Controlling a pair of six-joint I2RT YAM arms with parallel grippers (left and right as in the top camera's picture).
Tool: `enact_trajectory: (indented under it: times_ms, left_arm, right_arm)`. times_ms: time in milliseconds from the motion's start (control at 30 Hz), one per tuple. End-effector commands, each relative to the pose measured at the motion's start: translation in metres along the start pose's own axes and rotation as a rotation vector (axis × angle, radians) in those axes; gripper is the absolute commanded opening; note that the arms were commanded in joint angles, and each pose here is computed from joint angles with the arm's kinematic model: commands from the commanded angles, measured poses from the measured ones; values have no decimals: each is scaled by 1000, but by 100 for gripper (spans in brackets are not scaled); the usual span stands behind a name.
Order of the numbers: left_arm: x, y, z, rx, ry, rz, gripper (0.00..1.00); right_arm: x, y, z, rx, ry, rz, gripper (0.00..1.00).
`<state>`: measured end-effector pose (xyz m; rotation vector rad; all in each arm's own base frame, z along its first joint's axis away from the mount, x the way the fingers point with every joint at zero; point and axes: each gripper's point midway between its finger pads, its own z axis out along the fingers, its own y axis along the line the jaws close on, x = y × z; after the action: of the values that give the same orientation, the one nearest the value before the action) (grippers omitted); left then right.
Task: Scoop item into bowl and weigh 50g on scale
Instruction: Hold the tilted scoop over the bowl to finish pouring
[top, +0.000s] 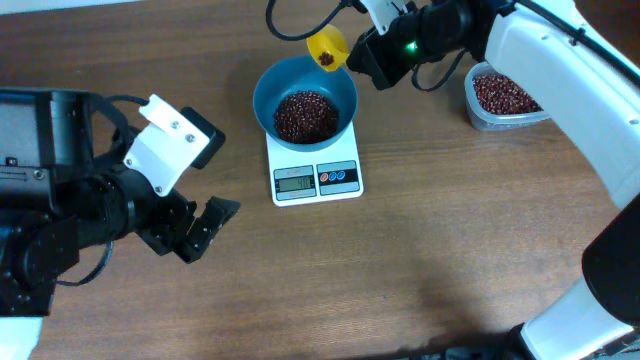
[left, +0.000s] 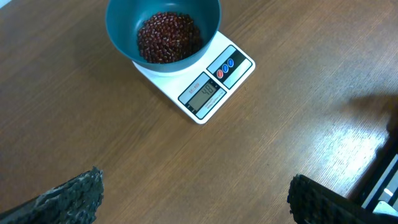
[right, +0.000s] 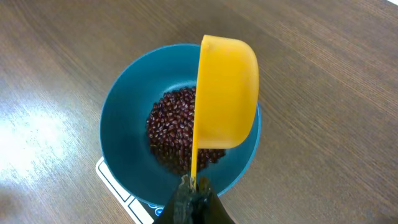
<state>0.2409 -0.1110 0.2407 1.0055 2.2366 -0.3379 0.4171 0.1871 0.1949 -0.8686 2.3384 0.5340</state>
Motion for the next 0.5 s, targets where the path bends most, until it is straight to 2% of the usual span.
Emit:
enact_trajectory:
  times_ms: [0, 33, 100, 267, 333, 367, 467]
  left_arm:
    - [-1, -1, -1, 8, -10, 18, 99]
    - [-1, -2, -1, 8, -11, 18, 99]
    - [-1, -1, -1, 8, -10, 18, 99]
    - [-1, -2, -1, 8, -11, 18, 99]
    - [-1, -2, -1, 8, -11, 18, 99]
    - [-1, -2, -1, 8, -11, 18, 99]
    - [-1, -2, -1, 8, -11, 18, 99]
  right_arm:
    - [-27, 23, -13, -35, -80, -38, 4]
    - [-12, 12, -4, 44, -2, -25, 4]
    - [-23, 25, -5, 19, -40, -57, 4]
    - [-5, 12, -2, 106, 45, -27, 4]
    - [-16, 20, -2, 95, 10, -54, 4]
    - [-2, 9, 4, 146, 68, -41, 4]
    - [-22, 26, -5, 67, -11, -60, 4]
